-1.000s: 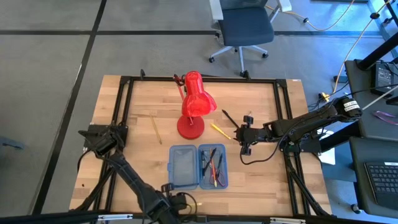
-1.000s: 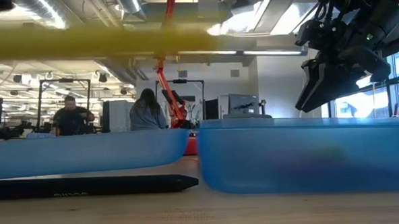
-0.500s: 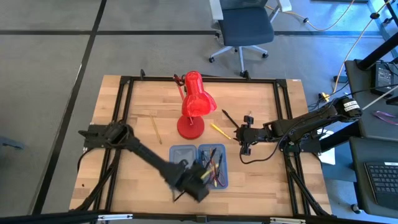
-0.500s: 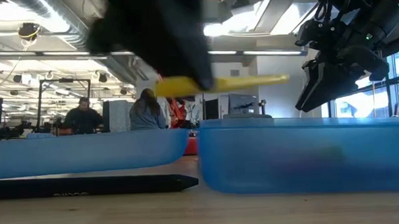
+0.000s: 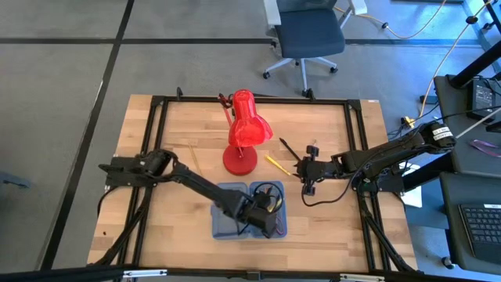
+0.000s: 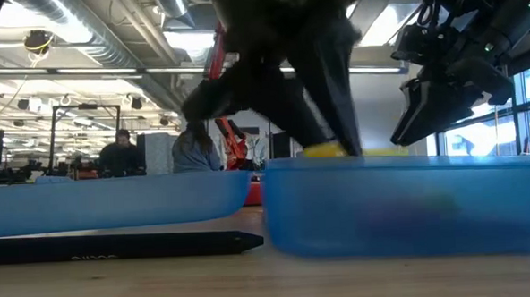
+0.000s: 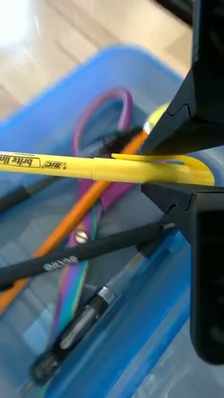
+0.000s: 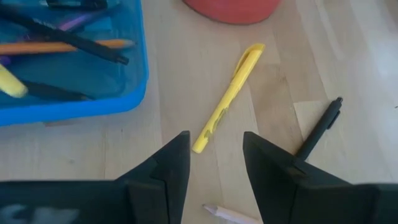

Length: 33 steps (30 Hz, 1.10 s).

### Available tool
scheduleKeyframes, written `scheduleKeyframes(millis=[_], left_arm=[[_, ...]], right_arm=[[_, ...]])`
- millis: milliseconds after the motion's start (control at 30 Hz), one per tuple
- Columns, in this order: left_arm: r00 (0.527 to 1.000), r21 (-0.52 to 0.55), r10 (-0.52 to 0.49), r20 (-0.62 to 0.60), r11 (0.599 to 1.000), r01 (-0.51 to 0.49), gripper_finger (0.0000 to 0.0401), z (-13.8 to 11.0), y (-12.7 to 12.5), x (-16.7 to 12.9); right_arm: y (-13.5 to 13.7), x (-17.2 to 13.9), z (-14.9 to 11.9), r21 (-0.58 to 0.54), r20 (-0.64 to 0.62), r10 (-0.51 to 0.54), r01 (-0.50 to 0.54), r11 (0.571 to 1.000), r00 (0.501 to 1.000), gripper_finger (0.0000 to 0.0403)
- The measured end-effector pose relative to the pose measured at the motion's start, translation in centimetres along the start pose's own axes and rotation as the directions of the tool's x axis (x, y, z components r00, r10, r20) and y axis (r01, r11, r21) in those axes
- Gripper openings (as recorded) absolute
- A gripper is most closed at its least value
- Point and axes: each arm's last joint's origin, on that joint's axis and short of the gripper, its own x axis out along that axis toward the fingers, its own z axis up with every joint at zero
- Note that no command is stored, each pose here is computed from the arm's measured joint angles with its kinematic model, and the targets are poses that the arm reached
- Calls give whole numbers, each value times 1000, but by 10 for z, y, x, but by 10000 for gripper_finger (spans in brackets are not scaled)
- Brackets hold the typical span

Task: Pick & place school supplies into a supply box
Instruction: Put the bottom yellow pen into the blue supply box, then put the yellow pen into the blue supply box

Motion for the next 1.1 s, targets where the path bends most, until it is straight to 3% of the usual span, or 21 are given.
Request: scheduleKeyframes(millis=[300, 500, 733, 833, 967, 1100], left_arm=[[1000, -3, 14, -5, 1000, -14, 70, 7, 4, 8], [1000, 14, -17, 3, 1000, 17, 88, 8, 1, 8], [1000, 62, -11, 8, 998, 10, 136, 8, 2, 8], [999, 76, 50, 3, 996, -50, 155, 10, 8, 3], [982, 97, 174, 73, 979, -180, 166, 14, 18, -26], [938, 107, 329, 109, 934, -340, 166, 18, 34, -58]], right_arm=[[1, 0, 6, 13, 59, 7, -8, 1000, 998, 152], [-1, -1, 10, 35, 105, -64, 61, 998, 992, 152], [-1, -2, 19, 84, 199, -103, 88, 993, 975, 152], [0, -1, 24, 58, 242, -101, 89, 994, 965, 152], [-4, 8, 27, 23, 254, -86, 83, 996, 963, 152], [-25, 27, 32, 56, 248, -2, -12, 998, 969, 152]])
